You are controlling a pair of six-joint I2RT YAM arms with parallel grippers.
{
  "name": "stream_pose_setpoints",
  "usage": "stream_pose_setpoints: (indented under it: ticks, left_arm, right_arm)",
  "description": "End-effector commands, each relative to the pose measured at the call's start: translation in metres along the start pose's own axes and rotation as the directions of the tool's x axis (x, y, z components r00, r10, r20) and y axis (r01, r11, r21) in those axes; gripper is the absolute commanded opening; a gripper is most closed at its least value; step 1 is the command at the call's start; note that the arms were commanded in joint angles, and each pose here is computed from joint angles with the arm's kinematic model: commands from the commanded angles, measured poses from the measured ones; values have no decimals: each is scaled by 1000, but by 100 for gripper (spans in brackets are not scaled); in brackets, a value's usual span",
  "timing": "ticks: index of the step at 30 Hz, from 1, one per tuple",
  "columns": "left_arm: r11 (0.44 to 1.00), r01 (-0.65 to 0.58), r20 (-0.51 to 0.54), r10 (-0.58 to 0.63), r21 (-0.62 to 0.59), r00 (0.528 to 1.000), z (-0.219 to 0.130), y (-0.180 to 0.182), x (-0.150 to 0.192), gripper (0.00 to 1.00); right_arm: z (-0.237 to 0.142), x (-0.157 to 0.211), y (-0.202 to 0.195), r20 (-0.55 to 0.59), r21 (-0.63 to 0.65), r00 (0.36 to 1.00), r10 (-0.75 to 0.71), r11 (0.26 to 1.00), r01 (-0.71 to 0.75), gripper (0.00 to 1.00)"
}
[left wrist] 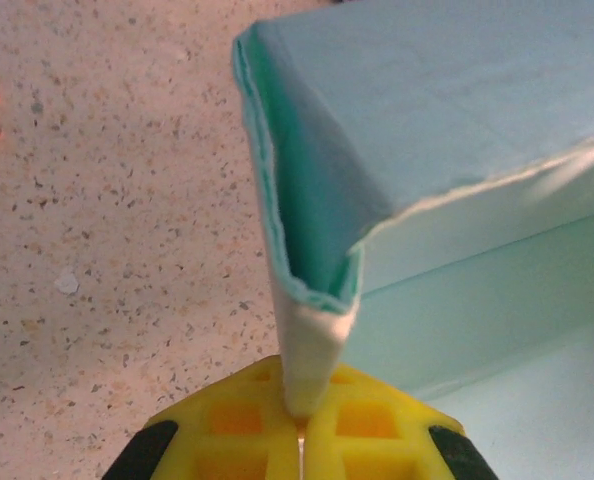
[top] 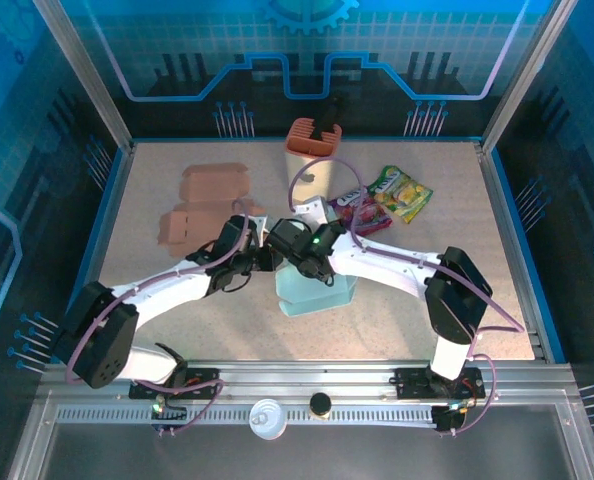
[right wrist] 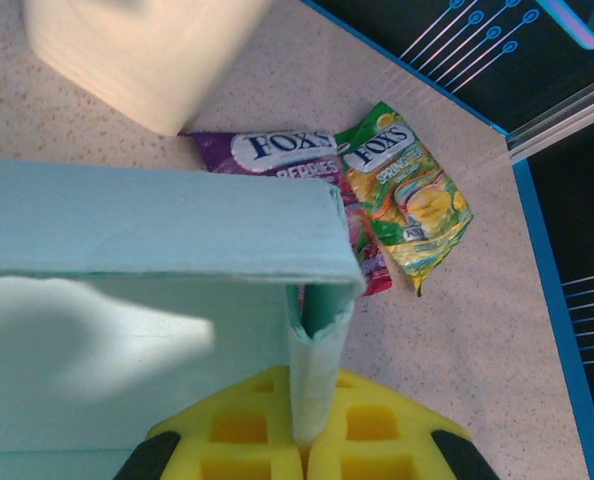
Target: Fold the paper box
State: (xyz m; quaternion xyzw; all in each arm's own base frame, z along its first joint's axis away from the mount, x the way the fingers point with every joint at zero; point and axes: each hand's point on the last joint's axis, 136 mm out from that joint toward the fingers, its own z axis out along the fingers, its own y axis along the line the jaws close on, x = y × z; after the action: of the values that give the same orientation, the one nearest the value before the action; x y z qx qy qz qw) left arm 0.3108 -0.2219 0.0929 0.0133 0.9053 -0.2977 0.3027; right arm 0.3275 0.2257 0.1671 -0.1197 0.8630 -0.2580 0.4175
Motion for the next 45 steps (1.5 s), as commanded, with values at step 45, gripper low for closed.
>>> stream_pose_setpoints:
  ticks: [45]
  left_arm:
    - [935, 119, 187, -57, -335, 981, 39, 51, 22, 19]
  right_arm:
    - [13, 50, 40, -82, -74, 990, -113, 991, 107, 0]
